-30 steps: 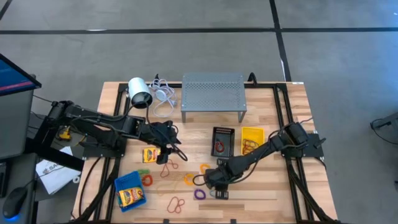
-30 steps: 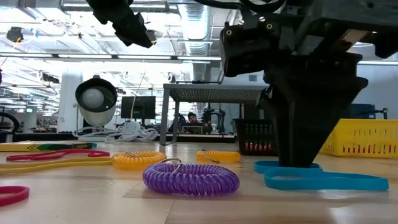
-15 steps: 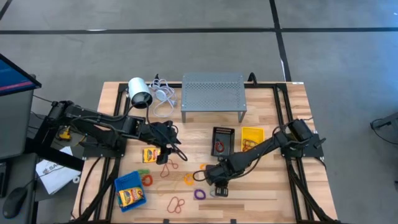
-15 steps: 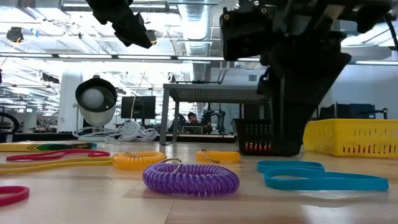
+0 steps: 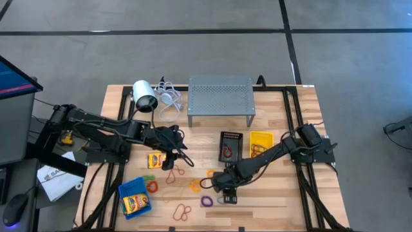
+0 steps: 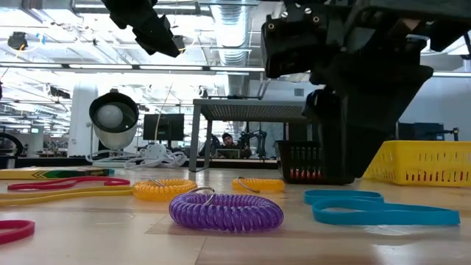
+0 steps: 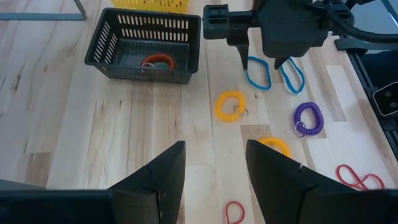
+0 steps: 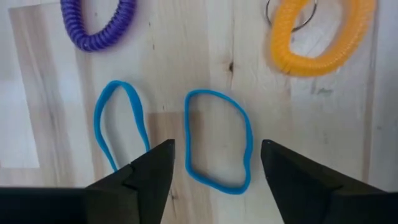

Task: Pick & Place Office Desk Supplies
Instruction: Put the blue rubber band into the yellow basket

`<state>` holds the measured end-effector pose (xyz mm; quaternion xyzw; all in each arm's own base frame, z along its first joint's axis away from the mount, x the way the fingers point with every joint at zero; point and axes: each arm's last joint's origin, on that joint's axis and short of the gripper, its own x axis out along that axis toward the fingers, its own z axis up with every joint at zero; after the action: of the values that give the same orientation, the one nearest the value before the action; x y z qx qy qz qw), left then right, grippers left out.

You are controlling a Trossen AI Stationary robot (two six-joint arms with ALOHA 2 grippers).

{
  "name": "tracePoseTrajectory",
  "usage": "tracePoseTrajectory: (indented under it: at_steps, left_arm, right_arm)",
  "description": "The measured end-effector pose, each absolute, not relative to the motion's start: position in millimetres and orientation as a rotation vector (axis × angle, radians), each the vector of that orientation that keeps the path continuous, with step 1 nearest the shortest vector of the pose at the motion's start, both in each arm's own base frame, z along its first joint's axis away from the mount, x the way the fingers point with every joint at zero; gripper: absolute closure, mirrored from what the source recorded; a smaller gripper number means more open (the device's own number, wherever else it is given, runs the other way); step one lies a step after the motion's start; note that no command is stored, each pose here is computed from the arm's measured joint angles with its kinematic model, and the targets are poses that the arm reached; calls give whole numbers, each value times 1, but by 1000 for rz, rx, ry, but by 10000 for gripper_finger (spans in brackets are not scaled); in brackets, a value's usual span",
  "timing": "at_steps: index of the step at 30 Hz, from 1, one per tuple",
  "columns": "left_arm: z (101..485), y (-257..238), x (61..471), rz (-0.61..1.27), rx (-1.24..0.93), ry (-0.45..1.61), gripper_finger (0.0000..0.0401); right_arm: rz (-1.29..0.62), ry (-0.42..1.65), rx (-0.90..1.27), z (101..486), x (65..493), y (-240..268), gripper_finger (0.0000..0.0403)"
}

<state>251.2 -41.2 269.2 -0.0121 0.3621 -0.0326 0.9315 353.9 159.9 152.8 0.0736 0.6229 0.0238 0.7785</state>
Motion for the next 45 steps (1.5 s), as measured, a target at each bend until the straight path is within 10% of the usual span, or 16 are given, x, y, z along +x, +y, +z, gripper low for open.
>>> tracePoseTrajectory:
  at_steps: [27, 40, 45]
  left_arm:
    - [268, -42, 250, -89, -37, 759, 242]
    - [268, -42, 250, -89, -36, 759, 242]
    - [268, -42, 250, -89, -36, 759, 242]
  right_arm:
    - [-13, 1347, 171, 129, 357, 164, 174]
    - [-59, 1367, 159, 127, 355, 161, 377]
    - [-60, 1373, 170, 127, 356, 158, 393]
